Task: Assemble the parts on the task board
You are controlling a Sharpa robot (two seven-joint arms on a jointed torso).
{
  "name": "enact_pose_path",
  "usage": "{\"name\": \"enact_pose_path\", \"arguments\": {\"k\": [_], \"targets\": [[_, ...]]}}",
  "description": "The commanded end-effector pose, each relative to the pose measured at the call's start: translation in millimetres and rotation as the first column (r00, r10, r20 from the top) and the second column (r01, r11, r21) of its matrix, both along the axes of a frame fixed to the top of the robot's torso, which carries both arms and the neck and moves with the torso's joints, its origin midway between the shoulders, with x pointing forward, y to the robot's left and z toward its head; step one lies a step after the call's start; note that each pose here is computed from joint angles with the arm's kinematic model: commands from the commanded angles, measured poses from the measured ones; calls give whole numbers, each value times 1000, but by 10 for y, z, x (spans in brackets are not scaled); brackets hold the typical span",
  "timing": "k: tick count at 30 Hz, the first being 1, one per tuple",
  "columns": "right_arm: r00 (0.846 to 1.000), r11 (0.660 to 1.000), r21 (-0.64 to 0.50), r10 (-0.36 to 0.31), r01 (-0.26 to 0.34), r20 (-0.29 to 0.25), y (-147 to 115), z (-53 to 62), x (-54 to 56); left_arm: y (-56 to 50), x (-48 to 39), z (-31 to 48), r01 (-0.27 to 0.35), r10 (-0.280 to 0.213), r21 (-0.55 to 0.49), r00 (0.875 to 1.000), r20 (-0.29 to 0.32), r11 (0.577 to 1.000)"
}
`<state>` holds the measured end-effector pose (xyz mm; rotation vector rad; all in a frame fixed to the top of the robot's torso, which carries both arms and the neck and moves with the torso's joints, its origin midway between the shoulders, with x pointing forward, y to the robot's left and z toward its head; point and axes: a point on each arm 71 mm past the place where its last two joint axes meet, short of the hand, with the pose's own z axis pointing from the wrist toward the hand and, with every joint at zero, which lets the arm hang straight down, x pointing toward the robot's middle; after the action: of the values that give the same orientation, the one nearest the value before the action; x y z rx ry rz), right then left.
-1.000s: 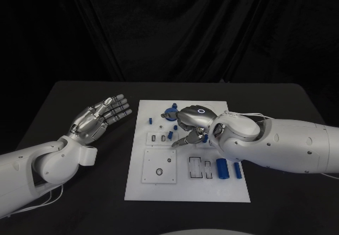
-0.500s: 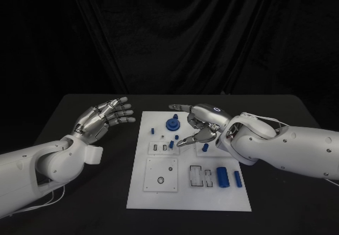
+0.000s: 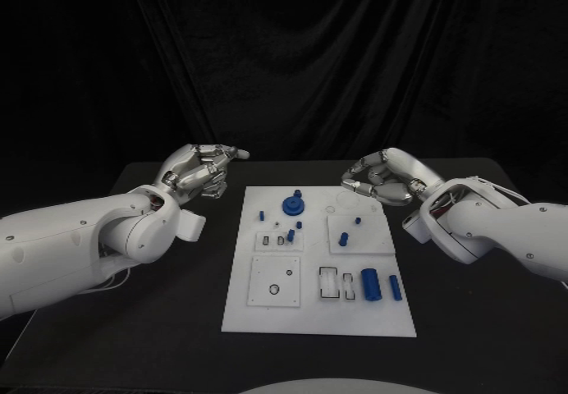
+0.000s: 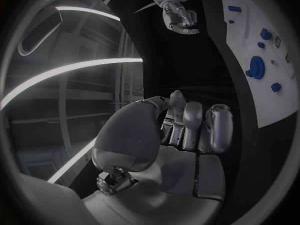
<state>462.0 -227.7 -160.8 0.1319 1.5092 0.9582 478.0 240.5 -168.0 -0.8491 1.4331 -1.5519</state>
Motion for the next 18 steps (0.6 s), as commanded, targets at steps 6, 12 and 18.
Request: {"name": "enact_pose_path", "arguments": {"k": [6, 12, 18], "targets": [[996, 965, 247, -81, 85, -25, -270, 13, -1, -289, 108, -65, 126, -131, 486, 991, -26, 865], [993, 955, 274, -112, 115, -25, -395, -24, -22, -472, 155, -122, 221, -171, 694, 975, -142, 685], [990, 951, 276, -137, 142, -36, -483, -89, -43, -604, 179, -202, 311, -156, 845, 950, -270, 434]]}}
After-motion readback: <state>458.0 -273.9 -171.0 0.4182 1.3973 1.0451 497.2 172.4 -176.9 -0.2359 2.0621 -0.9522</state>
